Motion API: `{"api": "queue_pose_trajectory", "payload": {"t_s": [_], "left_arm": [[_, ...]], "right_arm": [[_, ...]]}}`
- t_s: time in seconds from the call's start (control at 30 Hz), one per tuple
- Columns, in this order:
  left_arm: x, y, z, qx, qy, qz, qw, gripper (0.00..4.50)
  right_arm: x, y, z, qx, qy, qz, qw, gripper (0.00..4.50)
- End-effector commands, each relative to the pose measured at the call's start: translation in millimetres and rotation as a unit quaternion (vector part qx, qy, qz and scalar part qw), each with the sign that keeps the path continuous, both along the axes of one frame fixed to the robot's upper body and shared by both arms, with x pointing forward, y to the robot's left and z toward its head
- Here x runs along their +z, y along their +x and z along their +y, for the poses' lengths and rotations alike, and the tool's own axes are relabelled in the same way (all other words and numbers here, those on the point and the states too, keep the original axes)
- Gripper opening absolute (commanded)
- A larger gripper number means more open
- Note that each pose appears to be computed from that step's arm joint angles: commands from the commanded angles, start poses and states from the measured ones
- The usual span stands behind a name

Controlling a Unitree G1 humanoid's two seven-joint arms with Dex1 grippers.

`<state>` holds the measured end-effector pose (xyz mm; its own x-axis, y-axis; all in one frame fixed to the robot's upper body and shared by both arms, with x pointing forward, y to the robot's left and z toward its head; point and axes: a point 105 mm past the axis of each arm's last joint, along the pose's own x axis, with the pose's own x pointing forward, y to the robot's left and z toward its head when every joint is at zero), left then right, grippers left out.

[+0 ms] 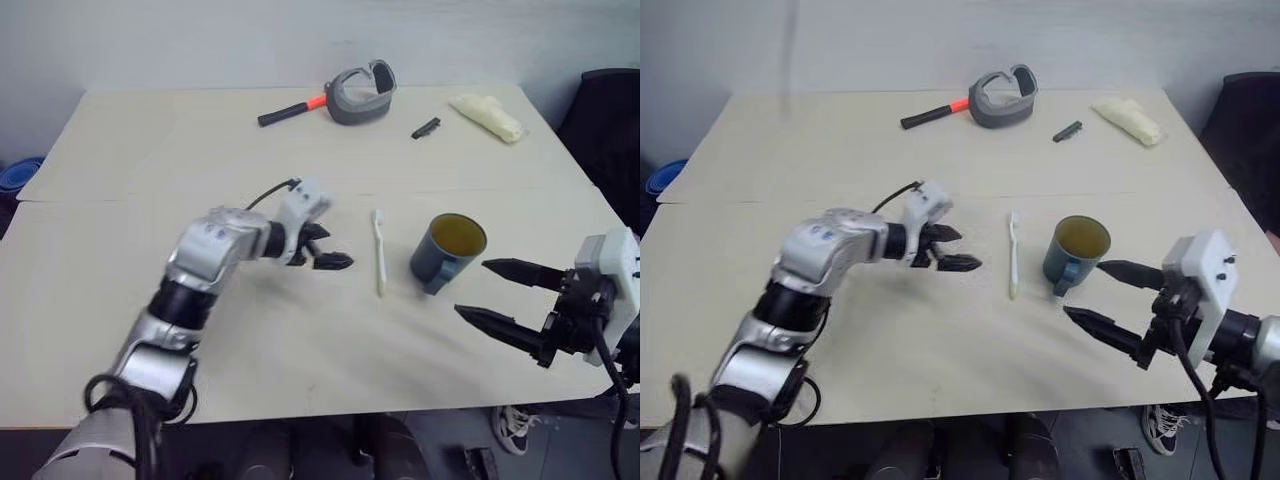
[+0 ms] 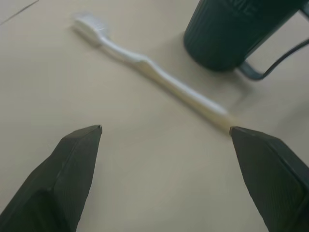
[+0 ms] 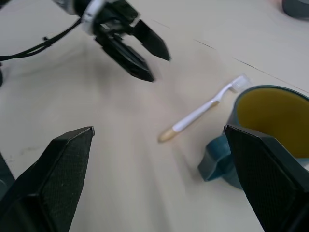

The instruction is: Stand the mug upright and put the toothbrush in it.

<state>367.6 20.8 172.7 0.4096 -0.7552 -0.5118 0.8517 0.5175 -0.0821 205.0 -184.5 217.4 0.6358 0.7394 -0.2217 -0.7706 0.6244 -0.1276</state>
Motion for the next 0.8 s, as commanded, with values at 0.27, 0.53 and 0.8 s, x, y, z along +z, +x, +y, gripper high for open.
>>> {"api": "queue_pose_trajectory", "payload": {"t_s": [0.27, 0.53, 0.8], "left_arm": [[-5.2, 19.9, -56.3, 0.073, 0.039, 0.080, 0.993, 4.49], [-41.4, 18.8, -75.9, 0.074, 0.088, 0.104, 0.988, 4.31], [-54.7, 14.9, -81.1, 0.067, 0.098, 0.117, 0.986, 2.28]], "right_arm": [[16.7, -11.8, 14.7, 0.005, 0.002, -0.060, 0.998, 4.50], [16.4, -15.0, 19.1, -0.018, 0.017, -0.078, 0.997, 4.50], [18.5, -17.9, 20.9, -0.030, 0.023, -0.088, 0.995, 4.50]]}}
